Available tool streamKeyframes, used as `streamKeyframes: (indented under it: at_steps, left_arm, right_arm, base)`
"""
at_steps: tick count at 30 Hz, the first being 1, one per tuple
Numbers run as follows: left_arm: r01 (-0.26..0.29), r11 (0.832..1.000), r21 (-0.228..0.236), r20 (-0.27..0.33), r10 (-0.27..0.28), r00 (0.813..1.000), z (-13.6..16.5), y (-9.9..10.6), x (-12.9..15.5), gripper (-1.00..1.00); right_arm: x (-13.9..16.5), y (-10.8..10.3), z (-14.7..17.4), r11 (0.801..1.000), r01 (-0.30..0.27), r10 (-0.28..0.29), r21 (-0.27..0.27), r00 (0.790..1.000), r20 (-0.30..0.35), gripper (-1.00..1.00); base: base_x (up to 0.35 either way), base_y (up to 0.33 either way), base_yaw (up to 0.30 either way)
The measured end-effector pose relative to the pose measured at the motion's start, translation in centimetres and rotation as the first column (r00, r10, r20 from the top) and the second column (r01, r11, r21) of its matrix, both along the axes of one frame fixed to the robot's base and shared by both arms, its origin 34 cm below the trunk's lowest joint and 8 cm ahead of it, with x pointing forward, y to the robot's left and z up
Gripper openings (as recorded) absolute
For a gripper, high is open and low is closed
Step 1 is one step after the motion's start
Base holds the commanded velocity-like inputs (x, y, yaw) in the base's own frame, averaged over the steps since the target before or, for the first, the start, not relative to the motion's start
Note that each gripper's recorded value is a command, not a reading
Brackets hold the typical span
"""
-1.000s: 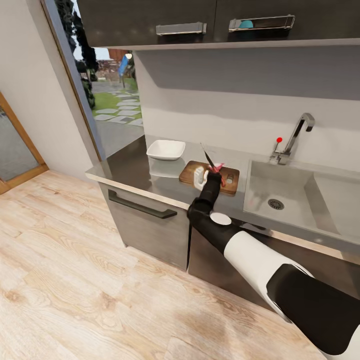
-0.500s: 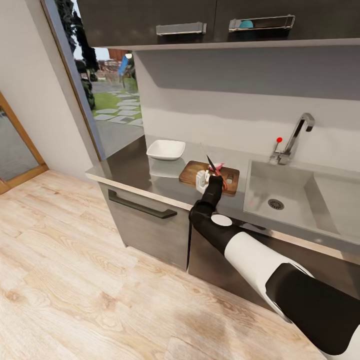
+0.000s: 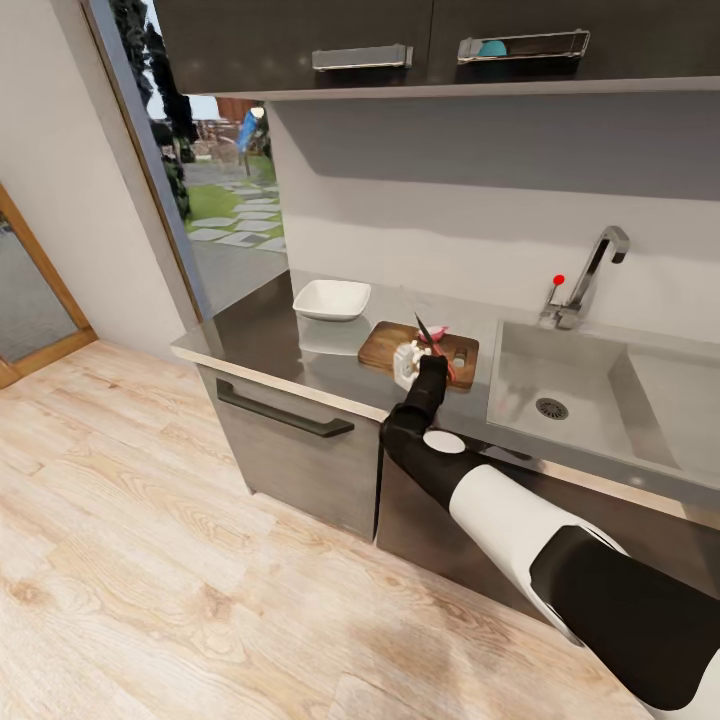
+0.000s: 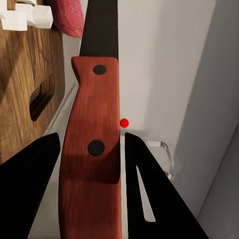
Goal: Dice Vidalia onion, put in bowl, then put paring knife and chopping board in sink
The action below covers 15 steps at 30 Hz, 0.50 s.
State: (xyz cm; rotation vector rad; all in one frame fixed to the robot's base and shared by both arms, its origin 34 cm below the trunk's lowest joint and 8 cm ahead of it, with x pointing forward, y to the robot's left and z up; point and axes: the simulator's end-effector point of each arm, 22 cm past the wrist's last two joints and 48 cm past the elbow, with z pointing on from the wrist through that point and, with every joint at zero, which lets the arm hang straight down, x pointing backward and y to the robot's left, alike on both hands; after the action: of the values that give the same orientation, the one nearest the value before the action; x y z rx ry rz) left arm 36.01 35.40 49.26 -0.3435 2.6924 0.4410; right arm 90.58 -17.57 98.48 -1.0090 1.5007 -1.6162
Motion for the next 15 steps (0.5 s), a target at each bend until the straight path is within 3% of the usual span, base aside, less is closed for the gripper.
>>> streamKeyframes:
  at_steps: [15]
  left_arm:
    - [0.0,1.0,0.0,0.0,0.0,1.0,0.0,0.0,0.0,1.0]
  right_arm:
    - [0.09,-0.04,-0.48,1.0,-0.008,0.008,-0.002,1.0,-0.009,-1.0]
  base:
    - [0.0,0.0,0.0]
